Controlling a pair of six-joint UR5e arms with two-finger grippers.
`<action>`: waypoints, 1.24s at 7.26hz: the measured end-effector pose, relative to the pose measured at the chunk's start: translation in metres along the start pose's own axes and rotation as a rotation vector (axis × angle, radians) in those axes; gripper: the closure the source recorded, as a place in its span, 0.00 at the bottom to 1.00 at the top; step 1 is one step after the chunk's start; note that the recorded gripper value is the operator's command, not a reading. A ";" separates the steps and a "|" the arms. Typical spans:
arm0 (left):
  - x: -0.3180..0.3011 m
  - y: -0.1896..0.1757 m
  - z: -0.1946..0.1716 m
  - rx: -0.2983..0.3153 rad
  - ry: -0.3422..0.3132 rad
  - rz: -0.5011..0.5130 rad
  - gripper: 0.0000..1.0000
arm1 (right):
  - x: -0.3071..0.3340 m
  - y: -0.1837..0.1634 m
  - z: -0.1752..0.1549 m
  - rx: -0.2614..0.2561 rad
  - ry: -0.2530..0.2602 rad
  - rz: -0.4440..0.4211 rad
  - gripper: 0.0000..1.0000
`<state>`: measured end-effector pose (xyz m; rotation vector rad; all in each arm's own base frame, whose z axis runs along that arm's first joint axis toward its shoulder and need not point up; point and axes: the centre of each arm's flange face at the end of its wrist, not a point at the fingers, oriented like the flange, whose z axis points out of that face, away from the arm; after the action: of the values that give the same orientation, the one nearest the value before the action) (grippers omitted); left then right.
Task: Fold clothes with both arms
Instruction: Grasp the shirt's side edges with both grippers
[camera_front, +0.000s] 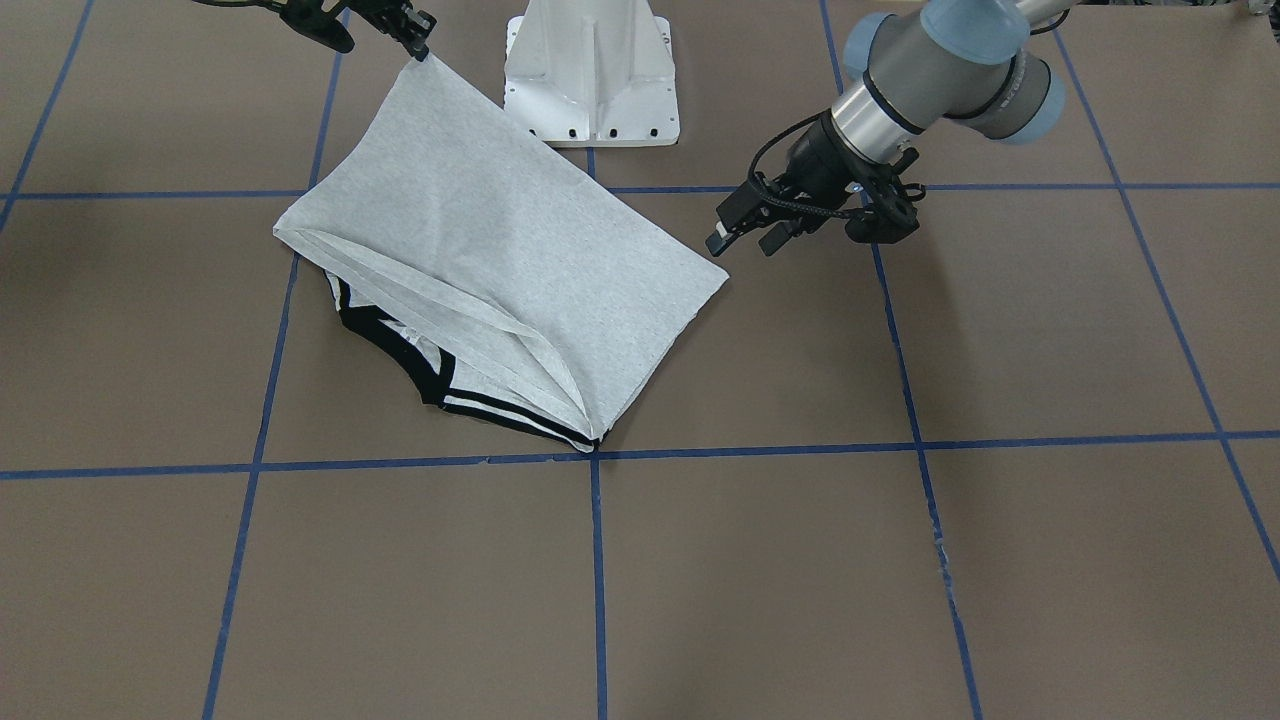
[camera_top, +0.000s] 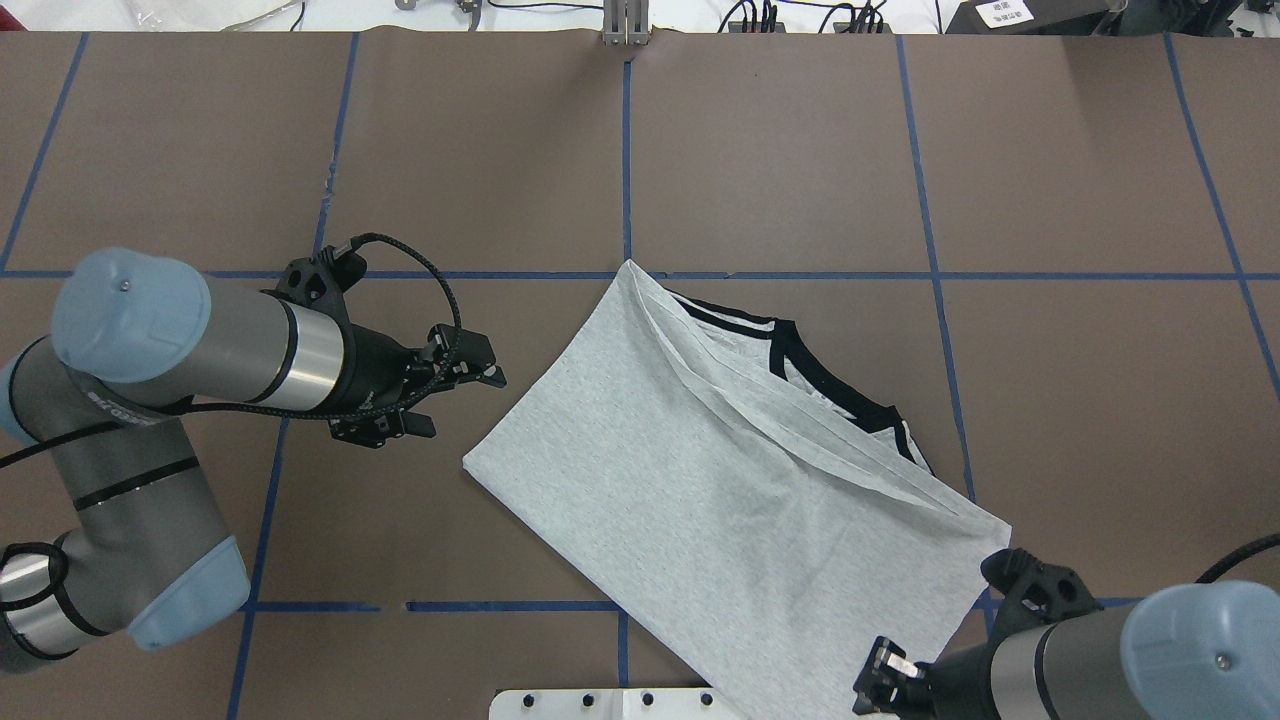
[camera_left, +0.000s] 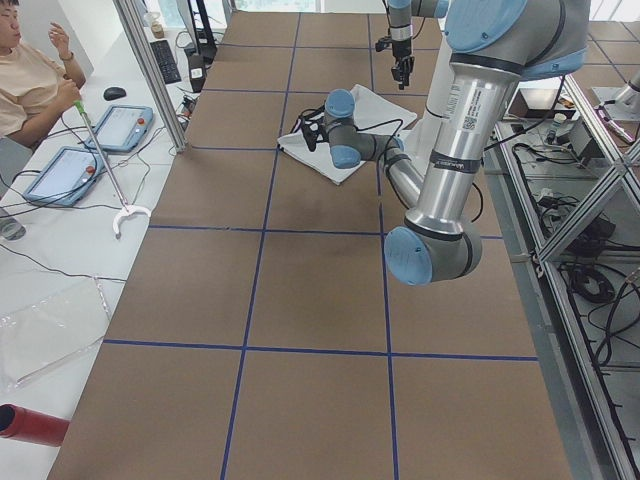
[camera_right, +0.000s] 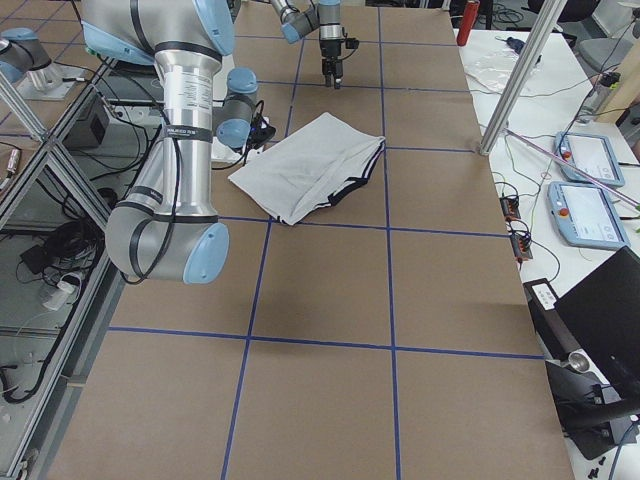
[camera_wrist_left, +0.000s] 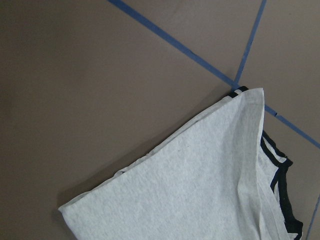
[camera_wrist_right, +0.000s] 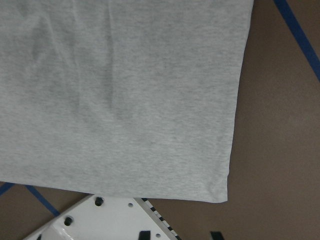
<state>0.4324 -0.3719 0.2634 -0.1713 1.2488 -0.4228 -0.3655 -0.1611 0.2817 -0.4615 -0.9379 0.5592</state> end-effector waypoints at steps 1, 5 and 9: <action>-0.004 0.014 0.019 0.007 -0.058 -0.017 0.08 | -0.016 -0.028 -0.015 0.055 -0.057 0.031 0.00; -0.018 0.015 0.082 0.072 -0.201 -0.050 0.22 | -0.092 -0.120 -0.033 0.232 -0.196 0.024 0.00; -0.028 0.020 0.101 0.095 -0.262 -0.055 0.41 | -0.103 -0.128 -0.030 0.244 -0.203 0.027 0.00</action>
<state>0.5250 -0.3534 0.3128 -0.1748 0.9662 -0.4897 -0.3568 -0.3276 0.2785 -0.2004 -1.0419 0.7447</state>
